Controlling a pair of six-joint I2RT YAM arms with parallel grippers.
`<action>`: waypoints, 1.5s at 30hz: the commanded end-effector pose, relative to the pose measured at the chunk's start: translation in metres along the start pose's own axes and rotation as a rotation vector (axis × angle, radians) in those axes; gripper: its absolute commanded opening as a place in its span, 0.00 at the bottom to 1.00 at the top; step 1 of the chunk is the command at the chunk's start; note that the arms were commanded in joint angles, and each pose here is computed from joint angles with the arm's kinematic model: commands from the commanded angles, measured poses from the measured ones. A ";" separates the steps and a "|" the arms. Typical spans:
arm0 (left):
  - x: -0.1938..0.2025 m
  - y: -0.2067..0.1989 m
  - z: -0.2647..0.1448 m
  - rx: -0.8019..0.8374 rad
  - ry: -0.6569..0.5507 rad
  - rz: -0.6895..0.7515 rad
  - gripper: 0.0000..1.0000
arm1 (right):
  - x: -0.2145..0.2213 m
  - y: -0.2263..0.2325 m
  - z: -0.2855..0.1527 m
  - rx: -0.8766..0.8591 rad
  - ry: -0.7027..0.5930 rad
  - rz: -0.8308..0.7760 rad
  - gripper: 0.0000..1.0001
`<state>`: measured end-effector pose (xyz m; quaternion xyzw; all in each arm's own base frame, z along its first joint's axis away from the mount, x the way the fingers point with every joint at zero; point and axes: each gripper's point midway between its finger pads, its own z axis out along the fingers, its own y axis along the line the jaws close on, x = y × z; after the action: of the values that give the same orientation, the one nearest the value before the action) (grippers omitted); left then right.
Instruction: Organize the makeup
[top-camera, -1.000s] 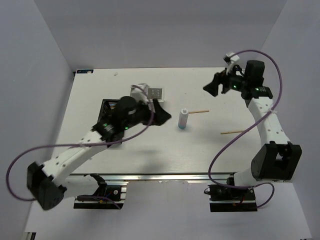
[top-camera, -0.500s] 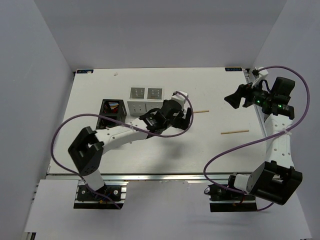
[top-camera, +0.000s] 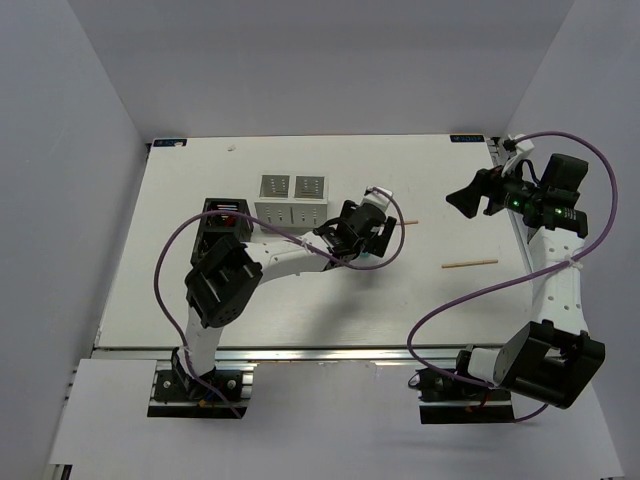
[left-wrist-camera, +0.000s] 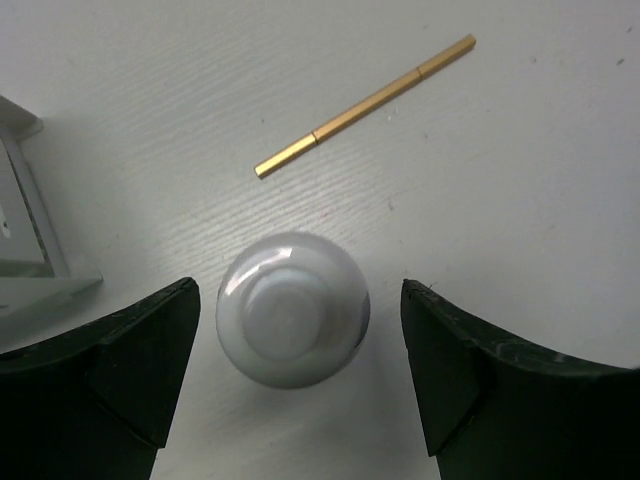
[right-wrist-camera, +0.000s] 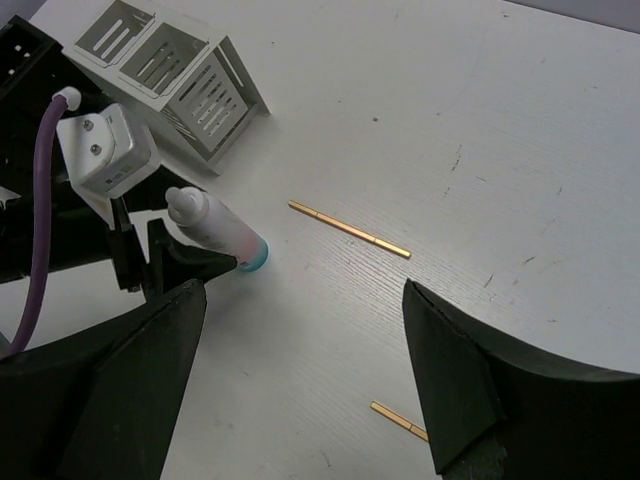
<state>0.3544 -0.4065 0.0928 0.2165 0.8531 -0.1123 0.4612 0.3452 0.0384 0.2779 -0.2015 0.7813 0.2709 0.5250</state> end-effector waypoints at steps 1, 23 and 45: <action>-0.055 -0.002 -0.006 -0.027 -0.149 -0.043 0.90 | 0.002 0.007 -0.003 -0.020 -0.002 0.012 0.84; -0.196 0.050 -0.101 -0.010 -0.414 -0.256 0.00 | 0.024 0.006 -0.004 -0.006 0.045 0.032 0.70; -0.176 0.309 -0.115 -0.462 -0.341 -0.422 0.00 | 0.065 -0.007 0.005 0.011 0.129 0.072 0.00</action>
<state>0.4979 -0.1239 0.2810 -0.1030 0.8082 -0.0093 0.5798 0.3272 0.0368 0.2168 -0.1796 0.8233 0.2795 0.4603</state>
